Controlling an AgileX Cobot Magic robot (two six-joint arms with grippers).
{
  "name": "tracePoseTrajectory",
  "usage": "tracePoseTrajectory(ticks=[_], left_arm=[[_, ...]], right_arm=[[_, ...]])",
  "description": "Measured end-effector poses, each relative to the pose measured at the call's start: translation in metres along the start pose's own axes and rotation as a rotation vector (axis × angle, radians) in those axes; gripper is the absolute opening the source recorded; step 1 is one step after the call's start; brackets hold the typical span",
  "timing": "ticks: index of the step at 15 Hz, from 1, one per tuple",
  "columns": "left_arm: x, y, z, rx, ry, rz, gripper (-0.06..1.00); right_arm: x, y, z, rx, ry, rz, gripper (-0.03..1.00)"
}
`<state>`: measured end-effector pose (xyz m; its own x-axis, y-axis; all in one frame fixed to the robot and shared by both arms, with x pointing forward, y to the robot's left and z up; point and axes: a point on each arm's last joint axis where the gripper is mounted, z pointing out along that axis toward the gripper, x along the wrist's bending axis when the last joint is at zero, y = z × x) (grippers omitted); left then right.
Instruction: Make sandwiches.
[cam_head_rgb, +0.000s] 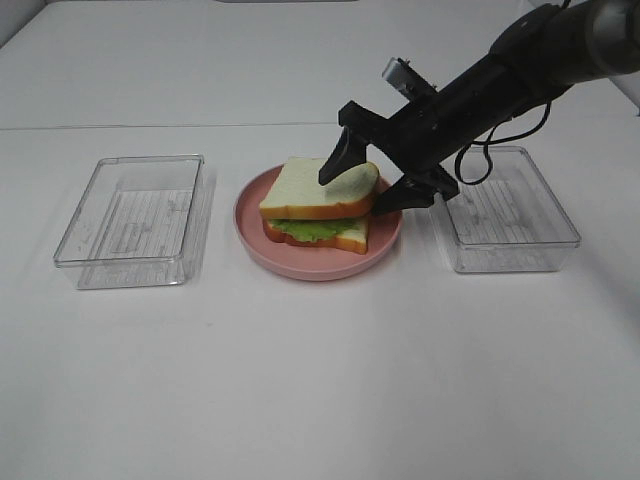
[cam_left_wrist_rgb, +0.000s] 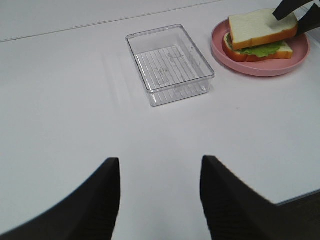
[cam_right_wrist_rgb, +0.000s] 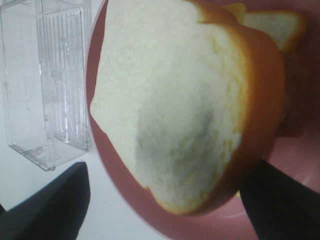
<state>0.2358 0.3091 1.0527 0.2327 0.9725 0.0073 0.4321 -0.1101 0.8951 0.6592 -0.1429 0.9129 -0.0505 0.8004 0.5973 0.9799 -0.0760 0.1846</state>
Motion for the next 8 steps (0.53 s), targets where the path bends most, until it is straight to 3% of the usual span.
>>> tracePoseTrajectory(ticks=[5, 8], left_arm=[[0.0, 0.0, 0.0, 0.0, 0.0, 0.0, 0.48], [0.0, 0.0, 0.0, 0.0, 0.0, 0.0, 0.48]], right_arm=[[0.008, -0.002, -0.038, -0.001, -0.174, -0.118, 0.78], [0.03, -0.009, -0.093, -0.01, -0.28, -0.271, 0.78]])
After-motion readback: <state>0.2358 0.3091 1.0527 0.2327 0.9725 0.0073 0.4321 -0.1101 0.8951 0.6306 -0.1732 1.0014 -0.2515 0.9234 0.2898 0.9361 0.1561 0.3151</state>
